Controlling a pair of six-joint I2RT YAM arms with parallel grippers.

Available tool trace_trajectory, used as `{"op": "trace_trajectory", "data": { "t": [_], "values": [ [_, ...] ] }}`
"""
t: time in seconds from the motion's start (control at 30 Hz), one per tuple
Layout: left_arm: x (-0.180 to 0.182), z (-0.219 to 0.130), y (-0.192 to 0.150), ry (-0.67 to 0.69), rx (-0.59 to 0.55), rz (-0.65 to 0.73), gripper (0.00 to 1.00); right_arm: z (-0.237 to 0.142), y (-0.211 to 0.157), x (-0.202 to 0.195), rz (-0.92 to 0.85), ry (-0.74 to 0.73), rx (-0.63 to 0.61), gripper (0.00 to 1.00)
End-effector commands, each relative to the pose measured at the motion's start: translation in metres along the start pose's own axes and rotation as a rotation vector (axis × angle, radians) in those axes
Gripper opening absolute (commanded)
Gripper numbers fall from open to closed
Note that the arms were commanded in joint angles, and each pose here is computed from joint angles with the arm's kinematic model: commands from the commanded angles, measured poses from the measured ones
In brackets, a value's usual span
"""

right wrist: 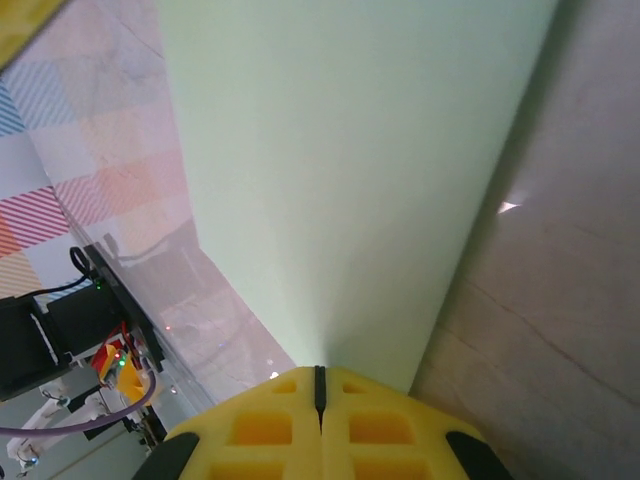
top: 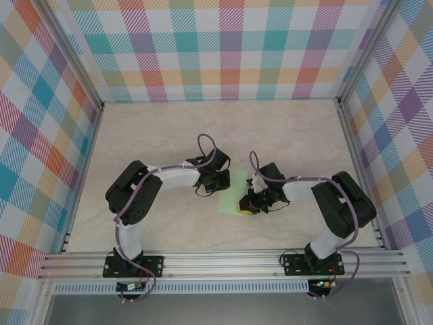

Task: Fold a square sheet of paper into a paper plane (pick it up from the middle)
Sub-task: Fold the square sheet of paper in half at the center of the table.

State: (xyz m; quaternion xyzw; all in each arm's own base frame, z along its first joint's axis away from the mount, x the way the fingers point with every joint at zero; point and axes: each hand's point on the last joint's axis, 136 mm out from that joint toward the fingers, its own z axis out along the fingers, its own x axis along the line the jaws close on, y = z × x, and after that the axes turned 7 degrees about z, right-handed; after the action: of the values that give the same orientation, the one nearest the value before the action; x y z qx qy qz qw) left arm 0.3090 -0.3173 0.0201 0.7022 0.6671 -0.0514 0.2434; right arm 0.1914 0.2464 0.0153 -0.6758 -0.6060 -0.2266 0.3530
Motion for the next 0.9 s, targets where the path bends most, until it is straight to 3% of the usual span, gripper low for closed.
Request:
{"op": "trace_trajectory", "data": {
  "t": [0.0,0.43,0.63,0.87],
  "values": [
    [0.039,0.009,-0.044,0.152,0.142,0.007,0.0,0.008,-0.008,-0.027,0.038,-0.062,0.021,0.0],
    [0.036,0.007,-0.042,0.146,0.138,0.008,0.0,-0.007,-0.019,0.0,-0.027,0.014,0.021,0.0],
    [0.027,0.005,-0.04,0.117,0.127,0.021,0.0,0.006,-0.021,-0.032,0.038,-0.093,0.053,0.0],
    [0.011,-0.011,-0.03,0.074,0.089,0.033,0.0,-0.019,-0.008,-0.009,-0.026,-0.127,-0.044,0.0]
  ]
}}
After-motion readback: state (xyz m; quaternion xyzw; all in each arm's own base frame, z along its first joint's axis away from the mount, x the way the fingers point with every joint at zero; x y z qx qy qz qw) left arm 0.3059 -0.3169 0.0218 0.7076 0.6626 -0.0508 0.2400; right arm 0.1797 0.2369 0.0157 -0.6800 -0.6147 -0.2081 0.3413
